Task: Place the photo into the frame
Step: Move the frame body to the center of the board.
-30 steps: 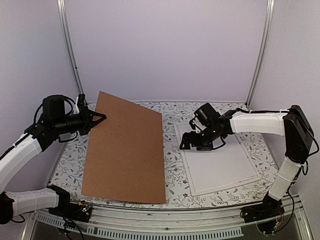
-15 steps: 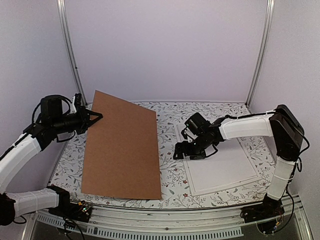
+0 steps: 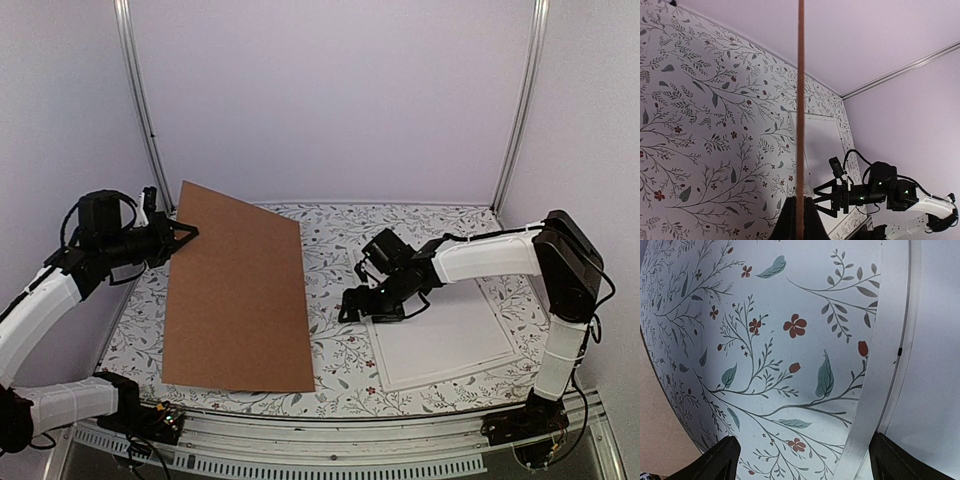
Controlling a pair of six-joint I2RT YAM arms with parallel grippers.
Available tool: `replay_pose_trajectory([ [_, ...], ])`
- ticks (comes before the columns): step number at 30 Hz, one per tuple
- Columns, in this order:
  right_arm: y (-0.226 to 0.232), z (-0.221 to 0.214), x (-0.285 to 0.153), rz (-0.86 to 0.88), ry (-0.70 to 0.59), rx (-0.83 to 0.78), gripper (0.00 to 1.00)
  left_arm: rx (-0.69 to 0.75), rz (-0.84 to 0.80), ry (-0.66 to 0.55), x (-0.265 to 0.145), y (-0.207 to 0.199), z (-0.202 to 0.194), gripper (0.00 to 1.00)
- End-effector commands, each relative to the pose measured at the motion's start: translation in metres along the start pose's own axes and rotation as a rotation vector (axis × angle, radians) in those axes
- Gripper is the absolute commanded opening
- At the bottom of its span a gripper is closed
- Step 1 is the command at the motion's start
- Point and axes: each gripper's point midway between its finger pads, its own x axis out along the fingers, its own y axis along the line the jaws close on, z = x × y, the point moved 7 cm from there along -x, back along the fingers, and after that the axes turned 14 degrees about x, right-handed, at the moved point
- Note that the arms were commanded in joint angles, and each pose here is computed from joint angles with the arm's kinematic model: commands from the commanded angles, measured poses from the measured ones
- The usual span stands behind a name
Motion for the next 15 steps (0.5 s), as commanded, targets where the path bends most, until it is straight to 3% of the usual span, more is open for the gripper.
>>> replay_pose_trajectory([
  [1,0.01,-0.003,0.012,0.039,0.031,0.001,0.93,0.022,-0.011,-0.038,-0.004,0.0,0.007,0.0],
  [15,0.072,-0.009,0.035,0.166,0.075,-0.065,0.93,0.068,0.125,-0.079,-0.015,0.022,0.02,0.0],
])
